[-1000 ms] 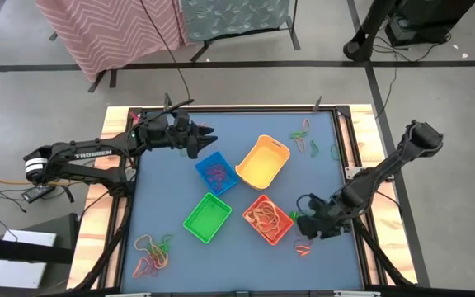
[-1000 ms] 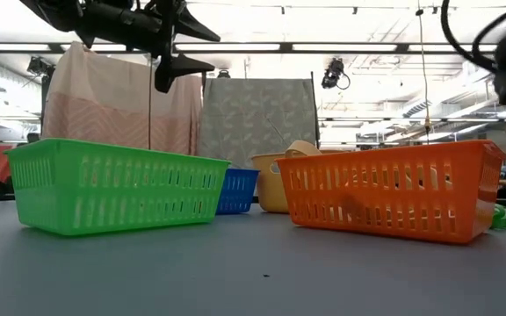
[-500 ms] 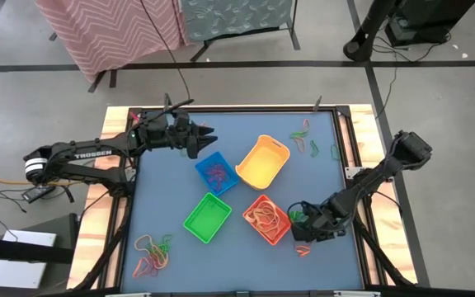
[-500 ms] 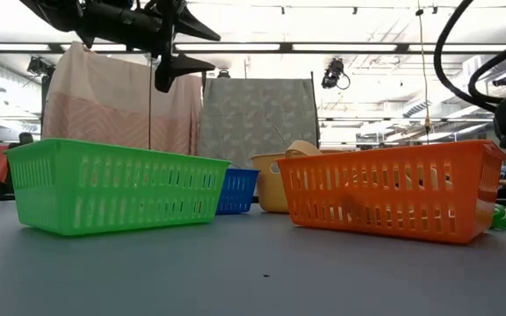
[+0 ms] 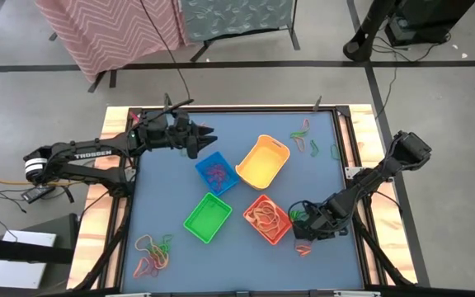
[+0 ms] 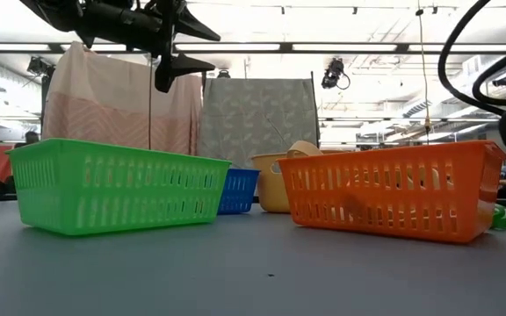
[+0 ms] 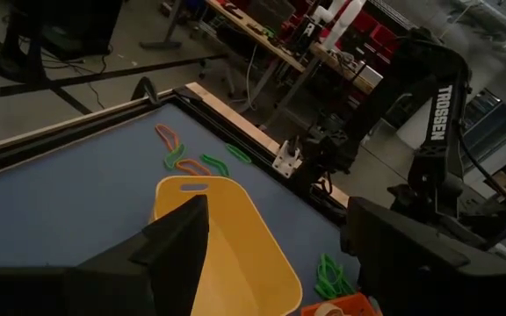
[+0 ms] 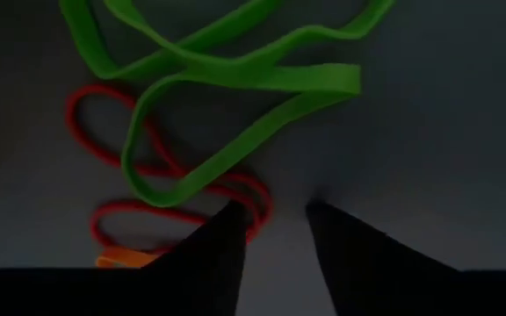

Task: Sort rubber bands into baskets
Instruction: Put the red rubber band into the blue bin

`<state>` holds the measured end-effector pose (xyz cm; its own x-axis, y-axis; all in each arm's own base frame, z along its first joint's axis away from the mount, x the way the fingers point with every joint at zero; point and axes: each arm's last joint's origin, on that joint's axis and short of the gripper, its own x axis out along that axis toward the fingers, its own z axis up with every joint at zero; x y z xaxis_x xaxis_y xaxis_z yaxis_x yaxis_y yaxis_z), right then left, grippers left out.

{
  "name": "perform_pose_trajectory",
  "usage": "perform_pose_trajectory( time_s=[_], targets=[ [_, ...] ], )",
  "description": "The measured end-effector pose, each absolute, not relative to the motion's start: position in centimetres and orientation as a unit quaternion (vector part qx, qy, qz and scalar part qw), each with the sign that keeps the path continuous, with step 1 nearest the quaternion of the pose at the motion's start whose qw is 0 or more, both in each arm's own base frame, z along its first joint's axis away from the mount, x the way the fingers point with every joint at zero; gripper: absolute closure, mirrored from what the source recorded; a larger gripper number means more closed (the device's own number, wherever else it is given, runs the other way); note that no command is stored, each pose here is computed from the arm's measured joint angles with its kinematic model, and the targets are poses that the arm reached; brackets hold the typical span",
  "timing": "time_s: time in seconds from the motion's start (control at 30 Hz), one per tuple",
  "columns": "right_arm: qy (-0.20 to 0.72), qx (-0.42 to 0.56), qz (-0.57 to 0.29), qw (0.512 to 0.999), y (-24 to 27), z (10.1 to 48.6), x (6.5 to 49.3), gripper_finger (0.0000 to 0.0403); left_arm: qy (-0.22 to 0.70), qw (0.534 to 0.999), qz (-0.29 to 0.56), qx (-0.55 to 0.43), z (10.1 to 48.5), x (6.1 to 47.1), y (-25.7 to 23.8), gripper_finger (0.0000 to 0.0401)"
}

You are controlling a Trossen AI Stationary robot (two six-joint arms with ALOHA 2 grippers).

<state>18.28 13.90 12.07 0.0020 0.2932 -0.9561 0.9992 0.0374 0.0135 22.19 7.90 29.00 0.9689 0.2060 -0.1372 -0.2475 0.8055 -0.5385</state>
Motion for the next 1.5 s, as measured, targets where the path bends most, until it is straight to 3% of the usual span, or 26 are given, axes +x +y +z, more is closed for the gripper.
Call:
perform_pose_trajectory(
  time_s=[0.3,0.47,0.87,1.0,1.27,1.5],
  targets=[
    [0.598,0.531,-0.388,0.458,13.8,12.1,18.0,0.0392,0.036,0.949,0.119,-0.288,29.0,22.2,7.9,0.0129],
    [0.606,0.485,-0.368,0.513,13.6,14.4,18.1,0.0398,0.035,0.95,0.119,-0.288,29.0,22.2,7.9,0.0129],
    [0.623,0.456,-0.225,0.594,12.3,25.8,16.1,0.0401,0.034,0.95,0.121,-0.287,29.0,22.2,7.9,0.0129],
    [0.572,0.449,-0.183,0.662,11.1,28.1,15.8,0.0401,0.033,0.95,0.125,-0.286,29.1,22.2,7.9,0.0129],
    [0.488,0.378,-0.176,0.767,7.2,29.0,18.3,0.0402,0.023,0.949,0.135,-0.283,29.2,22.2,8.0,0.0129],
    [0.416,0.275,-0.113,0.859,3.2,28.4,24.0,0.0402,-0.012,0.952,0.133,-0.275,29.9,22.2,8.1,0.0129]
  ],
)
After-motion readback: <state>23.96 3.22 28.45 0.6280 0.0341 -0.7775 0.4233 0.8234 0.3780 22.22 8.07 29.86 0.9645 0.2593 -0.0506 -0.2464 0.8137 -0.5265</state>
